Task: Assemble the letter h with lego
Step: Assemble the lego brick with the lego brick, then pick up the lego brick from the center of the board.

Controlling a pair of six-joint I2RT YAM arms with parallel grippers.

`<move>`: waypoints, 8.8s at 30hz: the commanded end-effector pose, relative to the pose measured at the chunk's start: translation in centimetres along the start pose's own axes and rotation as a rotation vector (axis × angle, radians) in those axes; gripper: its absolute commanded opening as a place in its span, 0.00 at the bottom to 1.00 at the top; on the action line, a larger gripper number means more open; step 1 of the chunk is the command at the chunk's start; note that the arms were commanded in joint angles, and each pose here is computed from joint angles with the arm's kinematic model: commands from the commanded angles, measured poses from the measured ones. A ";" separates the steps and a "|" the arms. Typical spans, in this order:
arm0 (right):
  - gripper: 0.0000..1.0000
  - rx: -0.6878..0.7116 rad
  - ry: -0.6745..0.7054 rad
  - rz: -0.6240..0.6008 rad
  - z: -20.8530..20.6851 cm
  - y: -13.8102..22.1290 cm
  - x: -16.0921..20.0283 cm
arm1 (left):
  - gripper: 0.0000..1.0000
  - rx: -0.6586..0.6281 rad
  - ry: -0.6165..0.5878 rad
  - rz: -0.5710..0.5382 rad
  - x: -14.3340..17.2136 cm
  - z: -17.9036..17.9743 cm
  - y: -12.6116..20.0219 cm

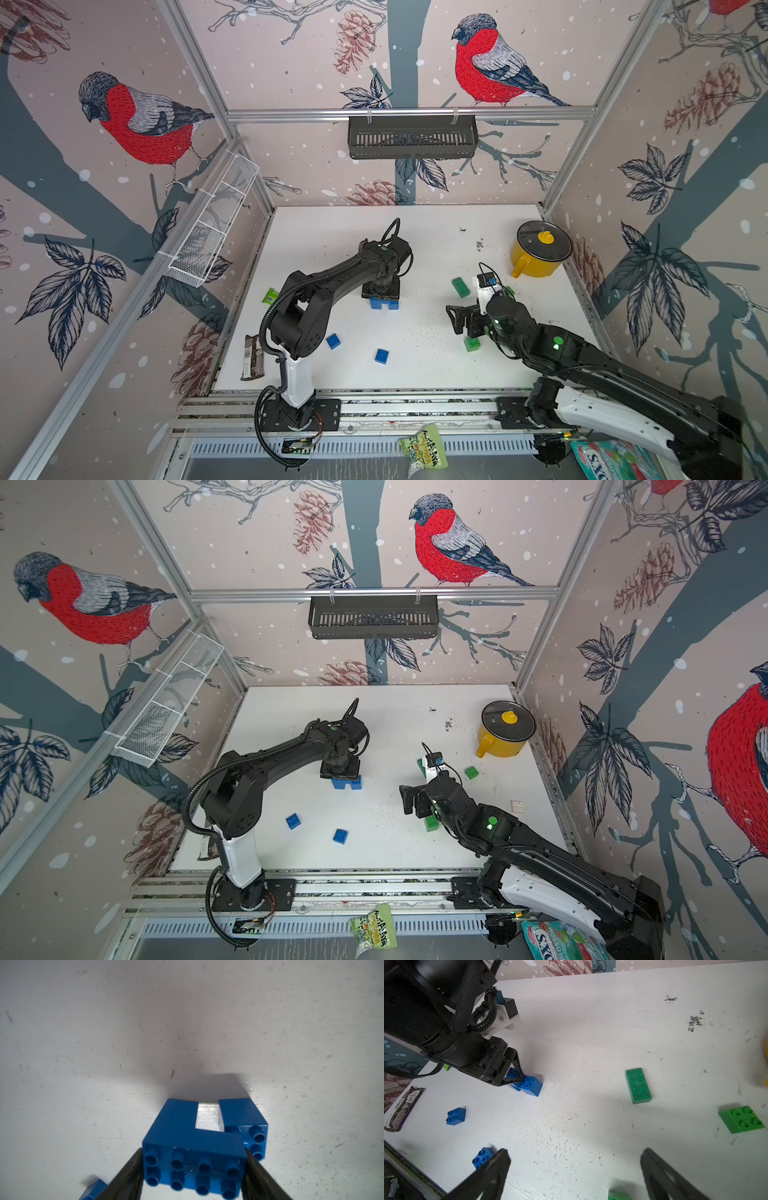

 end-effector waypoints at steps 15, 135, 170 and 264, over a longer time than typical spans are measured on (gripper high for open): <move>1.00 -0.005 0.007 -0.018 0.1 0.1 -0.3 | 0.65 -0.020 0.049 0.040 0.3 -0.1 0.2; 1.00 -0.205 0.083 0.385 11.9 -10.2 1.1 | 0.98 -0.076 0.287 -0.692 9.6 10.5 10.9; 1.00 -0.335 -0.019 0.513 12.7 -19.8 0.2 | 0.98 -0.122 0.461 -0.936 15.4 13.4 12.5; 0.99 -0.142 0.249 0.212 14.0 -6.7 0.8 | 0.98 0.111 0.650 -0.465 16.3 10.4 1.7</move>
Point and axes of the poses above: each gripper's point midway between its finger pads, its own y axis back along the fingers, its own z axis along the line the jaws close on, x = y × z, the point moved 10 cm from there along y, back along the fingers, and after that the axes turned 11 degrees about -y, right-handed, at the moved point
